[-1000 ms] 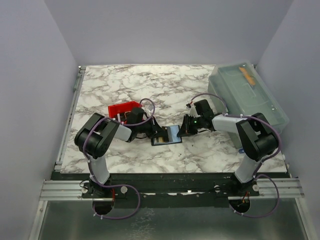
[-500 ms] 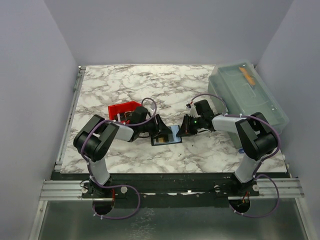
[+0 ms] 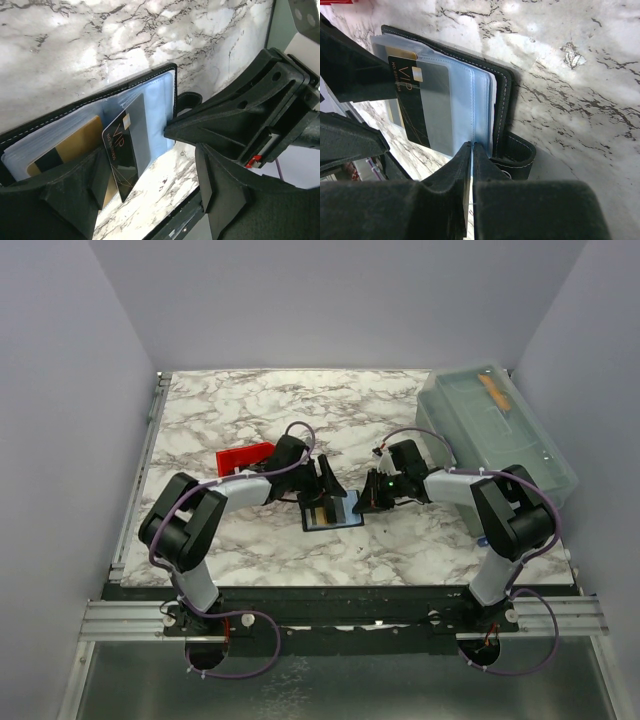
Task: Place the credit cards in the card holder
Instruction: Insert the credit card into the card holder.
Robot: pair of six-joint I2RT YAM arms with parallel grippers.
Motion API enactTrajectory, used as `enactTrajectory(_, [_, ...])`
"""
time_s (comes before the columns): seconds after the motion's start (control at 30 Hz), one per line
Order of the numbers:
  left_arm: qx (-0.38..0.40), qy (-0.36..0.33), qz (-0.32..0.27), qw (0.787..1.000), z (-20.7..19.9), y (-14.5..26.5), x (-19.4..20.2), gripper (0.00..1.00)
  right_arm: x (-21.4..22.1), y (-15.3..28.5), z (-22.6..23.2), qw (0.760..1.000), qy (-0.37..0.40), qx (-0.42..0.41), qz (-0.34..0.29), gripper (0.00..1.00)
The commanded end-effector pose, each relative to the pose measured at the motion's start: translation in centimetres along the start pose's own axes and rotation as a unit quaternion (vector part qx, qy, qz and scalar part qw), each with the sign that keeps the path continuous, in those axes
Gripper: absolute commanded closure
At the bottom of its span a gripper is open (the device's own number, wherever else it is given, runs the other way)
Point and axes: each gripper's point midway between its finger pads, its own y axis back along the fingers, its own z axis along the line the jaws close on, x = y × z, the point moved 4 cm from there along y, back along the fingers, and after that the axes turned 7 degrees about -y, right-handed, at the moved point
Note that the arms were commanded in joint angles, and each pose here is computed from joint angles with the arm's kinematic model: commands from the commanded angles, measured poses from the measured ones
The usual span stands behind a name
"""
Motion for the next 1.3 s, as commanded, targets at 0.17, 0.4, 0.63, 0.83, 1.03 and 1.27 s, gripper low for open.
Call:
enactTrajectory(0.17, [-0.143,0.008,0.037,0.989,2.3,-2.6,3.3,0.28,2.2,-1.0,-3.9,0.997,-0.015,0.074,0.022,0.92])
enactTrajectory(0.4, [-0.269,0.004,0.033,0.963,3.6,-1.5,3.1,0.24,2.1,-0.8,-3.5,0.997,-0.016,0.068,0.018,0.92])
enactTrajectory(0.63, [-0.262,-0.004,0.037,0.964,3.4,-0.7,3.2,0.24,2.2,-0.8,-3.7,0.997,-0.015,0.069,0.02,0.93])
enactTrajectory(0.83, [-0.238,0.014,0.062,0.969,2.9,-2.1,4.2,0.25,2.4,-0.9,-3.7,0.997,-0.019,0.068,0.021,0.93])
enactTrajectory(1.03, [-0.079,0.07,0.059,0.993,-2.2,-2.9,4.3,0.27,2.3,-0.7,-3.2,0.998,-0.025,0.057,0.014,0.93])
enactTrajectory(1.27, [-0.074,0.07,-0.003,0.995,-0.9,2.1,2.3,0.19,1.1,1.4,-0.9,0.999,-0.016,0.051,-0.01,0.91])
